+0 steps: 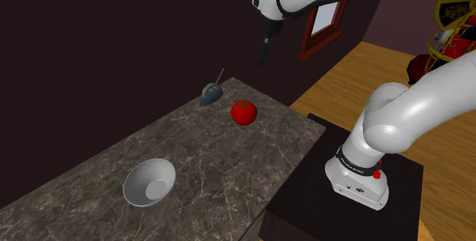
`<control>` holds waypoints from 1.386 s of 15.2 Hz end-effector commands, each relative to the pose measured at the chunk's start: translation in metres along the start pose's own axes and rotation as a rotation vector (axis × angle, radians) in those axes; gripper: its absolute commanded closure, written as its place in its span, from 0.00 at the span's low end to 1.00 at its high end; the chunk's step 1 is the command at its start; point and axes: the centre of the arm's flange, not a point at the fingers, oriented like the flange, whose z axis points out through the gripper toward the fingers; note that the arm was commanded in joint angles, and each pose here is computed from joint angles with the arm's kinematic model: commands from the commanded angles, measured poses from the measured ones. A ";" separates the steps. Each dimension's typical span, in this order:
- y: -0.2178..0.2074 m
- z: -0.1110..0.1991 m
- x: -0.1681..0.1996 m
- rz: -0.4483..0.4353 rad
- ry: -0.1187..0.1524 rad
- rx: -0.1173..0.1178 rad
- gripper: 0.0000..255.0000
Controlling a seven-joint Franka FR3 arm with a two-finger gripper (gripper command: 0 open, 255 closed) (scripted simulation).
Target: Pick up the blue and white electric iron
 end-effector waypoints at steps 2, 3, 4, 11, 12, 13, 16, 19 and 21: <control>0.014 0.027 0.024 -0.104 0.010 -0.011 0.00; 0.018 0.037 0.032 -0.137 0.013 -0.015 0.00; 0.022 0.047 0.039 -0.170 0.015 -0.018 0.00; 0.042 0.113 0.096 -0.403 0.034 -0.041 0.00; 0.044 0.122 0.104 -0.436 0.036 -0.044 0.00; 0.046 0.132 0.113 -0.470 0.039 -0.047 0.00; 0.049 0.159 0.139 -0.569 0.047 -0.057 0.00; 0.050 0.187 0.166 -0.669 0.055 -0.067 0.00; 0.049 0.205 0.184 -0.736 0.060 -0.074 0.00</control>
